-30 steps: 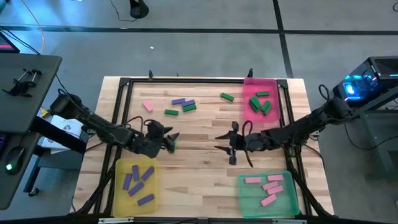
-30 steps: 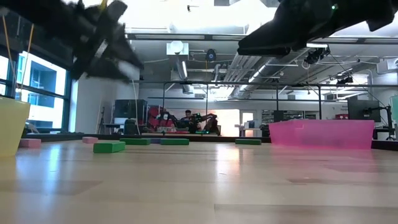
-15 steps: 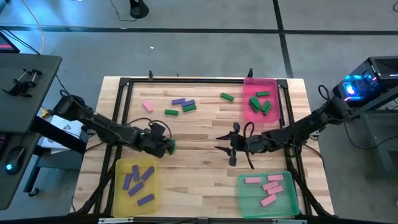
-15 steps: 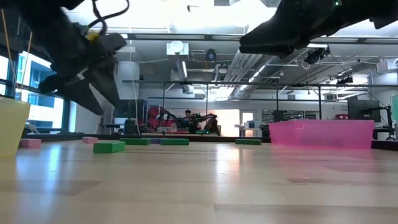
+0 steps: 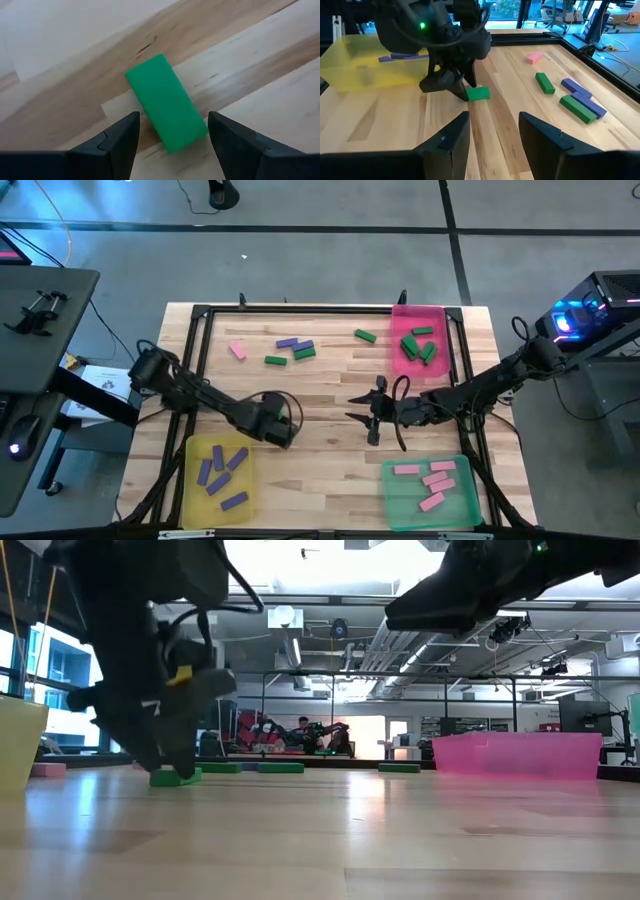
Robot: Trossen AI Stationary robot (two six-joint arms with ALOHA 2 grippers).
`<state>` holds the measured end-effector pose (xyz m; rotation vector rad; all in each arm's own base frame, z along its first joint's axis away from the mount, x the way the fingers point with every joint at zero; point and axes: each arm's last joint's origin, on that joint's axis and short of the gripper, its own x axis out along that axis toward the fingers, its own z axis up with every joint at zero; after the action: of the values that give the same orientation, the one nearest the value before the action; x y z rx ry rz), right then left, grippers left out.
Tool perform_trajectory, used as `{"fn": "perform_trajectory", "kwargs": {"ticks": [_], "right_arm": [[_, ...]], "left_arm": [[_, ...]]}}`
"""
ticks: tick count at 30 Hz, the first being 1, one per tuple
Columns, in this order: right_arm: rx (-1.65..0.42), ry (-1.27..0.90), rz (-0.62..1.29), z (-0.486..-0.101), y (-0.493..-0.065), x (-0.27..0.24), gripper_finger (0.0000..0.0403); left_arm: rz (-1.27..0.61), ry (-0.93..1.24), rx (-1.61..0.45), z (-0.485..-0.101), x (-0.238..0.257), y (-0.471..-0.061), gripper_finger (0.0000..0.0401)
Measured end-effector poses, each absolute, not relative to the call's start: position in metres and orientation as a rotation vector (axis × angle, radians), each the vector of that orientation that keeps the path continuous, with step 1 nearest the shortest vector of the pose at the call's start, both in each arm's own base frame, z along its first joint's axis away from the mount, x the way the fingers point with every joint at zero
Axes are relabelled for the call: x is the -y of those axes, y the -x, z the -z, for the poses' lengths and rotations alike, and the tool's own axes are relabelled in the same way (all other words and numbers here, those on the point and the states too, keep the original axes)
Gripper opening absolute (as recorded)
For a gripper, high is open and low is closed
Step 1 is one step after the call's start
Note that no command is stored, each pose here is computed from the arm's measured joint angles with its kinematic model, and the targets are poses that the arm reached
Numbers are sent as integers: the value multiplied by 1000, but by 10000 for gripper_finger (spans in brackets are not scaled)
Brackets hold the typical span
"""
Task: Sort blocks
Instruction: Put the green block into the pink bin
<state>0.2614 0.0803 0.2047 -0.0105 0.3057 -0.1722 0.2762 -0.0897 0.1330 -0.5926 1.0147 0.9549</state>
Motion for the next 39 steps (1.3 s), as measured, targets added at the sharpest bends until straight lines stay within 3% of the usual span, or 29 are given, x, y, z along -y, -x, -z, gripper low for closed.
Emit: {"fn": "perform_trajectory", "kwargs": {"ticks": [7, 15, 24, 28, 34, 39], "right_arm": [[-317, 9, 172, -204, -261, -80, 154], [-371, 4, 101, -173, -275, -93, 154], [-405, -85, 39, -137, -291, -94, 155], [-406, -111, -32, -133, -295, -92, 173], [-349, -117, -81, -138, -298, -92, 217], [-313, -129, -106, -141, -299, -93, 221]], "left_arm": [[-965, 575, -1039, -123, 87, -280, 211], [-835, 461, -989, -121, 90, -290, 97], [-473, 222, -744, -135, 126, -316, 96], [-346, 93, -623, -146, 142, -323, 96], [-275, 65, -571, -152, 147, -328, 96], [-258, 59, -557, -154, 148, -329, 98]]}}
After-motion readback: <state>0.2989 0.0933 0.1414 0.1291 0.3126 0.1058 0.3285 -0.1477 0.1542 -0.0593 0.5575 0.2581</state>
